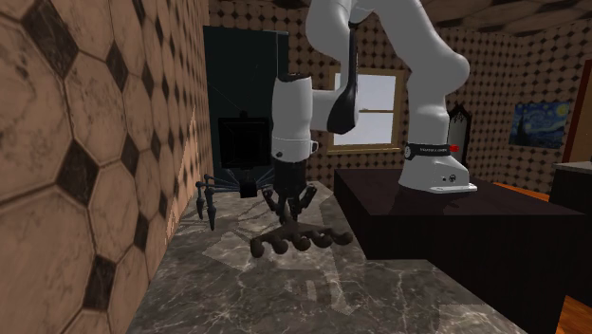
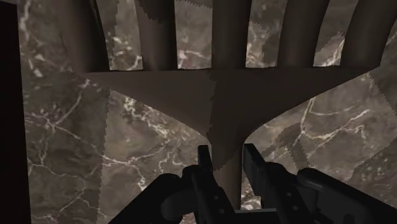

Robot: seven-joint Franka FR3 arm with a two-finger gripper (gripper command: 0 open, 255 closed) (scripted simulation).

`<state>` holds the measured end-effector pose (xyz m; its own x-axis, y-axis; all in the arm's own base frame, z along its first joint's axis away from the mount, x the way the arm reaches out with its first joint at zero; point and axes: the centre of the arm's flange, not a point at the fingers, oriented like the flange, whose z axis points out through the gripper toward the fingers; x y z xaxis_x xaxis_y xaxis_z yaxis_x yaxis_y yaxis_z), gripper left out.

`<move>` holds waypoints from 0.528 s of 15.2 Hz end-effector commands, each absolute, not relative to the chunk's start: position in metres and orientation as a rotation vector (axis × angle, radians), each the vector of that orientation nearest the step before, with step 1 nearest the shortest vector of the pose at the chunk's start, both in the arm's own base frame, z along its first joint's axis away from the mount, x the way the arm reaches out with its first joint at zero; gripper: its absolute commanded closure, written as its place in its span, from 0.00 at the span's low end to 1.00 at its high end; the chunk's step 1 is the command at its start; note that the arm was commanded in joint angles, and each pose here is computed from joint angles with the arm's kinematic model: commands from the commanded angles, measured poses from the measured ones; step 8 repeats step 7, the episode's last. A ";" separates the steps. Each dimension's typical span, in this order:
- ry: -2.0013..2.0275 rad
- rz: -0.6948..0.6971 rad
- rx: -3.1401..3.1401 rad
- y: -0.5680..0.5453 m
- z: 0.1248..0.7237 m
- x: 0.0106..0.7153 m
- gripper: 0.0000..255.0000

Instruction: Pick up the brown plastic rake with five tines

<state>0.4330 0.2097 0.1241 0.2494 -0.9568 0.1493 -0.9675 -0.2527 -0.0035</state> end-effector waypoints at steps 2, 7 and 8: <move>-1.863 0.184 2.411 0.210 0.140 0.433 1.00; -1.863 0.184 2.411 0.210 0.157 0.433 1.00; -1.863 0.184 2.411 0.210 0.157 0.433 1.00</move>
